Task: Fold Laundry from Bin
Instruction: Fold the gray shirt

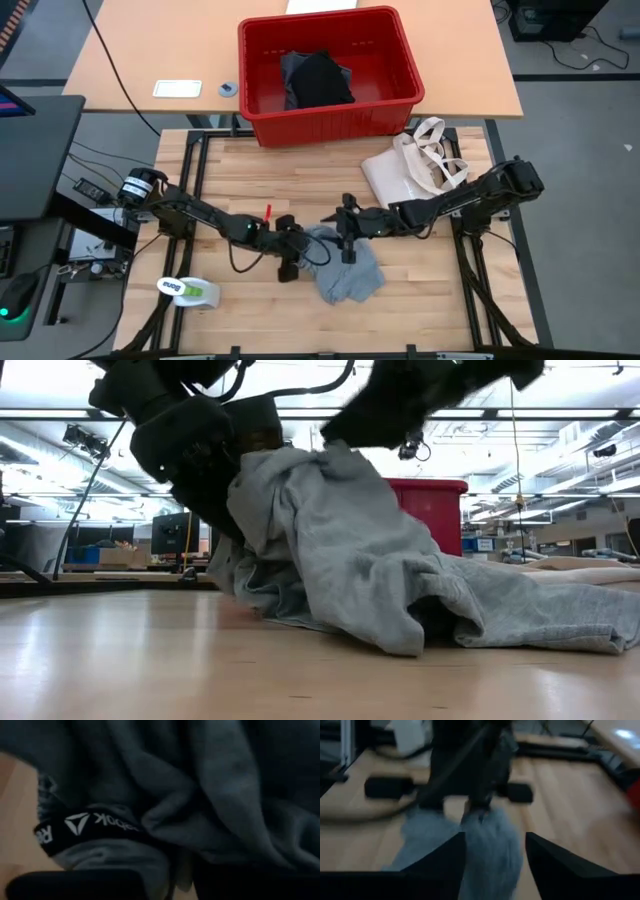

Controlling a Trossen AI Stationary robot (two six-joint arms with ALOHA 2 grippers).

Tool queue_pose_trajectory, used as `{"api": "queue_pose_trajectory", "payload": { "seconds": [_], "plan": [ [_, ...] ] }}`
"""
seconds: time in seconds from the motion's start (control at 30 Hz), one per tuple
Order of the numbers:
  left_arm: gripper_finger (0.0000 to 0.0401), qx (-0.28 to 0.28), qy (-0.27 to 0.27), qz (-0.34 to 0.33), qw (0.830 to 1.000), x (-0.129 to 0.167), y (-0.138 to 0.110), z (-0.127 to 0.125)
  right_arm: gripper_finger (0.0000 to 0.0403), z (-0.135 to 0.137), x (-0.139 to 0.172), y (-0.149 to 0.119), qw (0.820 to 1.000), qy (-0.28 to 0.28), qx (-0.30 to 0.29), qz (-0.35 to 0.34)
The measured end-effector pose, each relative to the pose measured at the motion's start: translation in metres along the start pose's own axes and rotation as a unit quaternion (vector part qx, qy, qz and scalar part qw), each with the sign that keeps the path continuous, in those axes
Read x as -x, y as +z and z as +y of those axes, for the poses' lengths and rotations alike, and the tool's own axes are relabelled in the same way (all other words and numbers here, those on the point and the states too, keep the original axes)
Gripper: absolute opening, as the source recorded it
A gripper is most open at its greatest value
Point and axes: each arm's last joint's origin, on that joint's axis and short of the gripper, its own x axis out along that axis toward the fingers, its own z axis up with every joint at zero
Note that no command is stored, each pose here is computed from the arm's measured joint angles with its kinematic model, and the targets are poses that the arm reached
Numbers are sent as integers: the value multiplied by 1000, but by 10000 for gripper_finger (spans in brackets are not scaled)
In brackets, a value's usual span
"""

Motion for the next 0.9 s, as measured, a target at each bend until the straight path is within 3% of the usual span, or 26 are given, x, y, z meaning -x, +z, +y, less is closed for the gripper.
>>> {"api": "queue_pose_trajectory", "payload": {
  "seconds": [0.1, 0.23, 0.37, 0.47, 0.7, 0.9],
  "plan": [
    [133, -7, 3, 22, 1000, 10, -4, -1, 241, -4, 4, 13, 999, -37, -1, 0],
    [162, -8, 25, 27, 999, 49, 2, -2, 246, -8, 9, 16, 995, -73, 19, 60],
    [166, -11, 29, -5, 1000, 88, 4, -5, 240, -4, 17, 14, 994, -31, -8, 107],
    [165, -16, 4, -29, 999, 97, 4, -16, 235, 14, 20, 5, 991, 9, -32, 128],
    [164, -65, -23, -38, 997, 60, -5, -52, 228, 73, 35, -22, 989, -28, -32, 141],
    [164, -74, 11, -39, 996, 26, 30, -50, 228, 95, 49, -43, 984, -25, -64, 164]
  ]
}}
